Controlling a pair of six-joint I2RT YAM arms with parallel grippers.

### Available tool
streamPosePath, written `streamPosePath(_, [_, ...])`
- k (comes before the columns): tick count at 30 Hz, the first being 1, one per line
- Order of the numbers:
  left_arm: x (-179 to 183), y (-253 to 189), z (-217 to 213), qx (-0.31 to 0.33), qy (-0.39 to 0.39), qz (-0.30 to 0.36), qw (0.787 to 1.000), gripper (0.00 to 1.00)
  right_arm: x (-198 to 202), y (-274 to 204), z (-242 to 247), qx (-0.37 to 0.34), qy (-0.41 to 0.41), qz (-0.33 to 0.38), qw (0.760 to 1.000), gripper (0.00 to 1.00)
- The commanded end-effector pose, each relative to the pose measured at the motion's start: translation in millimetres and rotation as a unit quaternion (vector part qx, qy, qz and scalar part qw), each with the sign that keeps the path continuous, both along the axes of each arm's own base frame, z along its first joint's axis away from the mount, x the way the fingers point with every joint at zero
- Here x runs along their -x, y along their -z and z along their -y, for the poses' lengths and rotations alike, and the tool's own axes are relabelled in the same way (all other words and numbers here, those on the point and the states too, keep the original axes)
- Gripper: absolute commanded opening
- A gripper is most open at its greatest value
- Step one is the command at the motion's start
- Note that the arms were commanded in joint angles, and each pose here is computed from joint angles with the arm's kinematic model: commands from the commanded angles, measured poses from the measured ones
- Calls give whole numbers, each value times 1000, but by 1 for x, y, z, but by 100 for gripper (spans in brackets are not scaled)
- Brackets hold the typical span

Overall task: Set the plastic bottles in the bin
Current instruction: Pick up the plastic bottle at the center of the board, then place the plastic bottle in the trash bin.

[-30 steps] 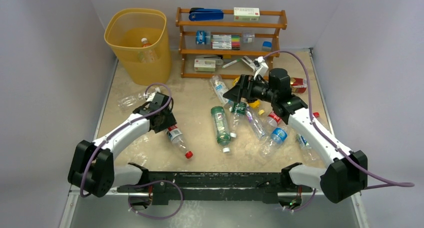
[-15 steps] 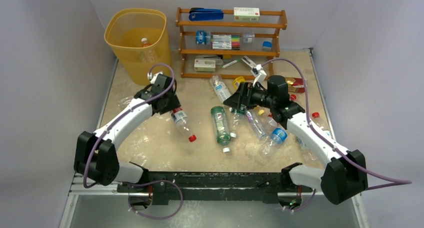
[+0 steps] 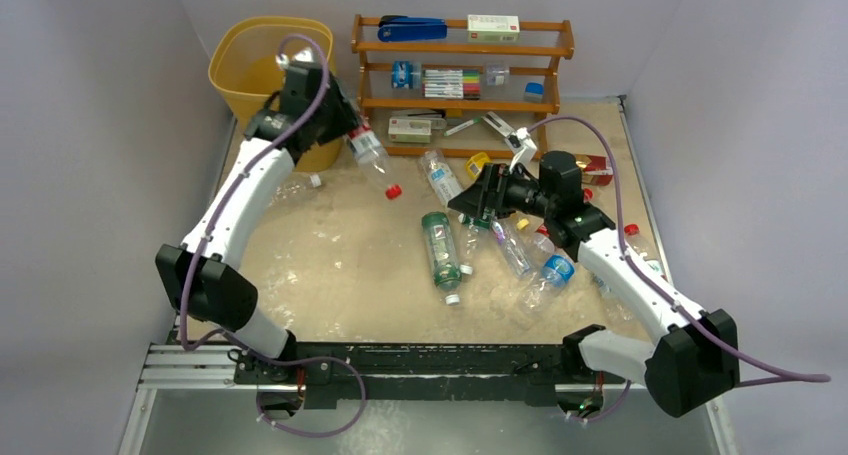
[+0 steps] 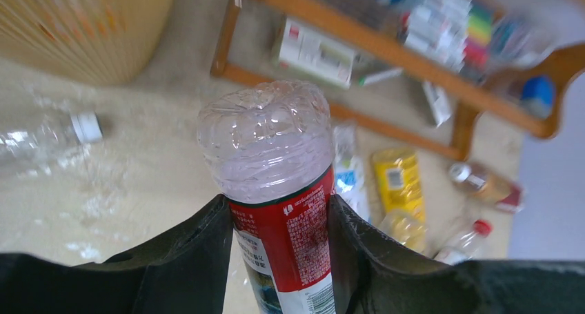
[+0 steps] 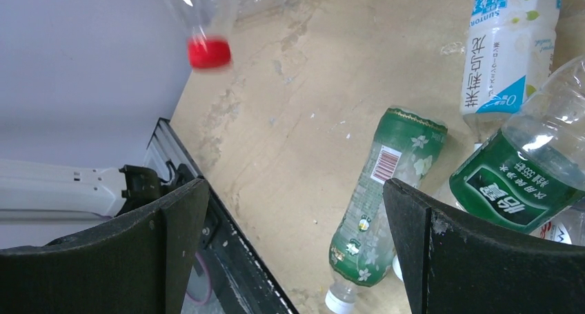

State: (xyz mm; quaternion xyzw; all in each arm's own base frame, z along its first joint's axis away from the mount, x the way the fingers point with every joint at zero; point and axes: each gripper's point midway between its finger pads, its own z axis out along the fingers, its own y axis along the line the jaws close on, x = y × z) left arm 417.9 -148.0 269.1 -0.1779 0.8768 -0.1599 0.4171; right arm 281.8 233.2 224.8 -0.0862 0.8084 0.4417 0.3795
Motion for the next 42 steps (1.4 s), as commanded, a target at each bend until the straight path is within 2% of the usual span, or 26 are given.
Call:
streamPosePath(1, [-30,-77,-40,53,-23,83,995,42,5,-21,-4,-22,-10,28,999,100])
streamPosePath(8, [-64,-178,-95,99,-59,203,972,43,13,-21,-3,-33,-9,23,999,100])
streamPosePath(13, [-90,-215,-144,162,-93,272,944,44,17,-21,-5,-38,-11,20,999,100])
streamPosePath(18, [-108,-231,-185,177,-129,318,922,44,18,-18,-4,-37,-10,16,999,100])
streamPosePath(22, [-119,-235,-205,165,-155,342,912,44,18,-15,-6,-36,-12,13,999,100])
streamPosePath(28, [-130,-228,-228,122,-195,351,908,45,18,-14,-6,-35,-11,12,999,100])
streamPosePath(37, [-137,-189,-252,59,-235,310,919,46,18,-9,-8,-34,-13,9,999,100])
streamPosePath(42, [-142,-165,-246,63,-222,275,933,68,18,-9,-7,-30,-12,9,999,100])
